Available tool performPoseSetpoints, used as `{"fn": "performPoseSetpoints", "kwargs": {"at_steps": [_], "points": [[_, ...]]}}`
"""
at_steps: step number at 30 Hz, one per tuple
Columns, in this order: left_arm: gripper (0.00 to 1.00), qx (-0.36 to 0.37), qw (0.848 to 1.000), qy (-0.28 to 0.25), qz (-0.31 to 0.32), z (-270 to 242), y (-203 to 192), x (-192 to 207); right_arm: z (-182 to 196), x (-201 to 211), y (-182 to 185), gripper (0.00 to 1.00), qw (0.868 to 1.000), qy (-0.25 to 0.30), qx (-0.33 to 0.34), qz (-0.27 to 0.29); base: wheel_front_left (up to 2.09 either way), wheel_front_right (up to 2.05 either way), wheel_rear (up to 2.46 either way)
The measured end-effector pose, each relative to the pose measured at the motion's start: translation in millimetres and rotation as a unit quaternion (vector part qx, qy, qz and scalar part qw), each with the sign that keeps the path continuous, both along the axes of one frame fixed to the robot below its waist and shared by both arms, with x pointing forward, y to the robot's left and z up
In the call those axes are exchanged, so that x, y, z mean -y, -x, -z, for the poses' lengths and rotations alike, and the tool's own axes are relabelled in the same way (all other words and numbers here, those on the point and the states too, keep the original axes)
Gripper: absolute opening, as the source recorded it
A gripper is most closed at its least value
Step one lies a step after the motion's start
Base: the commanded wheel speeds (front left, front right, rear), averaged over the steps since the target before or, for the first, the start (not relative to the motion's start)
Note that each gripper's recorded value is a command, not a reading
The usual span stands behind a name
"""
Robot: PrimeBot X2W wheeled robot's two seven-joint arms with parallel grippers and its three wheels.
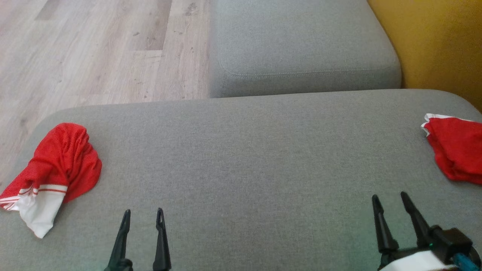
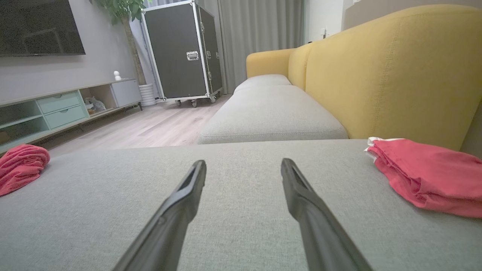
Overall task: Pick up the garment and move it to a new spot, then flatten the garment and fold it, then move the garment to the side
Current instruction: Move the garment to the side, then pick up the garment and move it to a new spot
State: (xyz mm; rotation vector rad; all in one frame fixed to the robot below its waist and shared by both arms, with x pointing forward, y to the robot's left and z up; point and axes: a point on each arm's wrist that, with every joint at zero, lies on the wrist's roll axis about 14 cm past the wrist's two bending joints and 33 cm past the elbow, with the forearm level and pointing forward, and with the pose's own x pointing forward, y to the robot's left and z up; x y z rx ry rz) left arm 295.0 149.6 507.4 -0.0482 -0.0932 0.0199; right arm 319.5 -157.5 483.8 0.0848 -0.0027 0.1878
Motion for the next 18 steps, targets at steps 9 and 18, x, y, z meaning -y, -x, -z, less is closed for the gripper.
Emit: {"fn": "performPoseSetpoints", "kwargs": {"at_steps": [9,18], "points": [[1.0,-0.001,1.0,-0.01,-0.002,2.0,3.5,-3.3,5.3,-0.6,10.9,1.0,1.0,-0.004,-0.006,0.01,0.0,0.0,0.0],[1.0,0.0,1.0,-0.014,-0.003,1.6,4.5,-3.9,4.9,1.7,10.5,1.0,1.0,-0.002,-0.005,0.014,0.0,0.0,0.0]]}}
